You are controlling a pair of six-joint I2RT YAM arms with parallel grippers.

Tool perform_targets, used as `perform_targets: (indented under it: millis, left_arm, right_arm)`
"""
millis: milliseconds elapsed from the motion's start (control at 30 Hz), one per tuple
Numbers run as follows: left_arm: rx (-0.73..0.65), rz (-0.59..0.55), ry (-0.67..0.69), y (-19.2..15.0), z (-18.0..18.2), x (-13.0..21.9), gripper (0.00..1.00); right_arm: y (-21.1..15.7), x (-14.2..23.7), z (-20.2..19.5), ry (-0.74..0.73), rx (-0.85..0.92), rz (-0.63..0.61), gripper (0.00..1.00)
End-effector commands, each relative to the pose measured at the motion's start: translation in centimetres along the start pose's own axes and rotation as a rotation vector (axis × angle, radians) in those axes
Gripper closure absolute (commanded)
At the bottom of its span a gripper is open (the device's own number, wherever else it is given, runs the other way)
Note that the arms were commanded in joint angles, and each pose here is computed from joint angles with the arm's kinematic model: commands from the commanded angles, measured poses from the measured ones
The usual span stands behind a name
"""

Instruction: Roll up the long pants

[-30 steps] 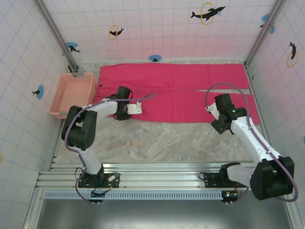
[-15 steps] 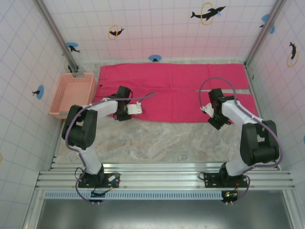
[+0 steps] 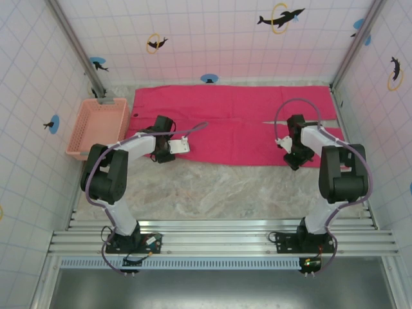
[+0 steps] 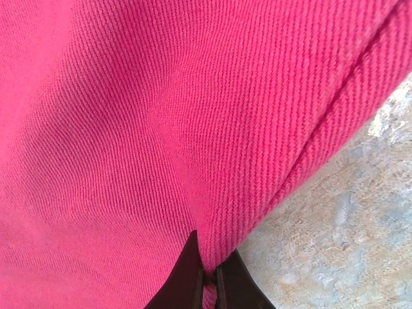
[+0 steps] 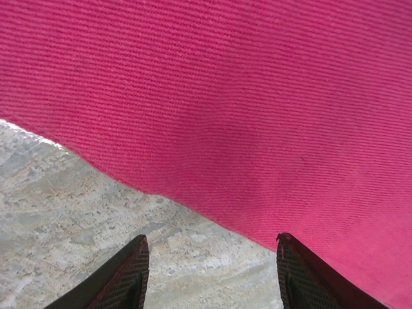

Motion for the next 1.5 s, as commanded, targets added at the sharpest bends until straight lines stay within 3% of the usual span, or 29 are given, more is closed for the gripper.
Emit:
perform_targets:
  millis: [0,133,367,433,633,767,900,1133,1300,1467]
  left_arm:
    - [0.026,-0.004,-0.007,-0.5,0.0,1.2,1.0]
    - [0.025,-0.006,-0.003,-0.5,-0.1,1.4,1.0]
    - [0.038,0.006,0.018,-0.7,0.5,2.1,1.0]
    - [0.045,0.017,0.029,-0.9,1.0,2.4,1.0]
    - [0.09,0.05,0.067,-1.5,1.1,5.5,1.0]
    - [0.16,0.078,0.057,-2.2,-1.3,6.8,1.0]
    - [0.142,0.132,-0.002,-1.9,-3.5,7.0,1.0]
    - [0.19,0.233,-0.029,-2.4,-4.6,10.6,1.0]
    - [0.172,0.273,-0.015,-3.1,-5.3,10.9,1.0]
    - [0.134,0.364,0.092,-2.7,-0.2,13.2,1.0]
  right_arm:
    - [1.2,-0.4,-0.3,0.025,-0.014,0.013,0.45]
    - [1.8,-1.5,-0.4,0.031,-0.027,0.046,0.53]
    - [2.1,-1.5,-0.7,0.053,-0.063,0.041,0.93]
    - [1.8,-0.8,-0.8,0.058,-0.073,0.024,0.98]
    - [-0.6,3.1,-0.7,-0.036,-0.108,-0.052,1.0]
    - [-2.9,5.4,0.6,-0.096,-0.097,-0.116,1.0]
    - [-4.5,7.1,1.9,-0.183,-0.041,-0.172,1.0]
    - [-8.2,10.1,-0.4,-0.281,-0.164,-0.284,1.0]
    - [-7.6,10.8,-1.0,-0.311,-0.143,-0.304,1.0]
    - [-4.0,13.6,-4.4,-0.35,-0.121,-0.288,1.0]
Point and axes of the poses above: each hand's point on the last joint's axis, 136 mm out from that joint toward the fingers, its own x axis back along the fingers, its own z axis along the line the jaws close on, y = z × x, the point moved 6 cm from there along x, back along the fingers, and after that the axes turned 9 degrees about -x, right-handed, at the moved point
